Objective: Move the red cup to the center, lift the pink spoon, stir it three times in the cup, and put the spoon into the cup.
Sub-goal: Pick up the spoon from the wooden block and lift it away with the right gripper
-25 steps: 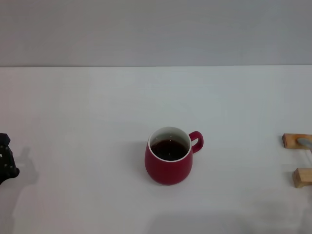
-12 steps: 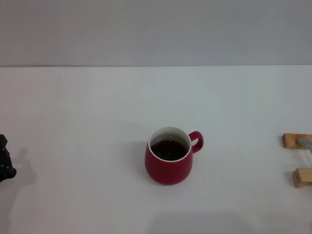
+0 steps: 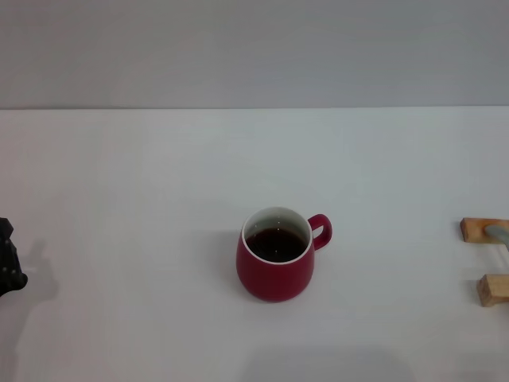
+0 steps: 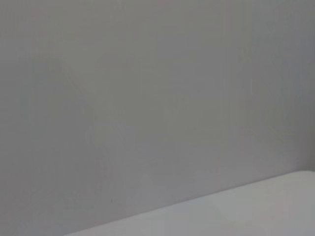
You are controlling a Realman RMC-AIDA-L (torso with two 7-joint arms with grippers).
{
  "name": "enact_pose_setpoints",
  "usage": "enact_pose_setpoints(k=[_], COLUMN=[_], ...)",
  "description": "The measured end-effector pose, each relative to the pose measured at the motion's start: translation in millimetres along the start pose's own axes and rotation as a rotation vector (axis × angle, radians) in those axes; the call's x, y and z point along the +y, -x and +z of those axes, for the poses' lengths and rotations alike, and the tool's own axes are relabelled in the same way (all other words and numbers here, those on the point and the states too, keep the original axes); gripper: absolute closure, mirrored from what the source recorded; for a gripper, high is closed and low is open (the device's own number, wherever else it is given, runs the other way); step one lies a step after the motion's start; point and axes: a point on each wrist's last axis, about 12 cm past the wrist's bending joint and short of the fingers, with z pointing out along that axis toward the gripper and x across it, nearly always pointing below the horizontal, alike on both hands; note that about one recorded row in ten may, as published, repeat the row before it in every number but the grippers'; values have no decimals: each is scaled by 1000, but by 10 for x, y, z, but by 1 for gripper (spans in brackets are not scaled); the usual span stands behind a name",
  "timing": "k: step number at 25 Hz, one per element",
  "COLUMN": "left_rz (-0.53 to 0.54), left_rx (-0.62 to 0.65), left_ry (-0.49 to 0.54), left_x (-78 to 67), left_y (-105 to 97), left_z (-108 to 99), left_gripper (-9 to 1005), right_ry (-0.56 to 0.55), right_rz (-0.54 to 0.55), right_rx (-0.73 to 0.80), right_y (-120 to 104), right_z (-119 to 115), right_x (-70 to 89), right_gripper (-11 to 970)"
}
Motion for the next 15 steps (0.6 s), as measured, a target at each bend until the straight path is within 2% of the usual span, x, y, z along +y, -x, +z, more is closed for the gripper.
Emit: enact_pose_setpoints(k=[8,15], left_rz=[-2,-5], left_rx=[4,6], left_ry=[1,1], left_x=[1,-1], left_y=[-6,-9], left_z=[-6,-4], left_gripper=[998,998], right_ry=[-10,-41], right_rz=[-18,9], right_rx=[22,35], right_y=[-33,-53], right_z=[47,74], right_x=[-63,-163], right_gripper=[431,431])
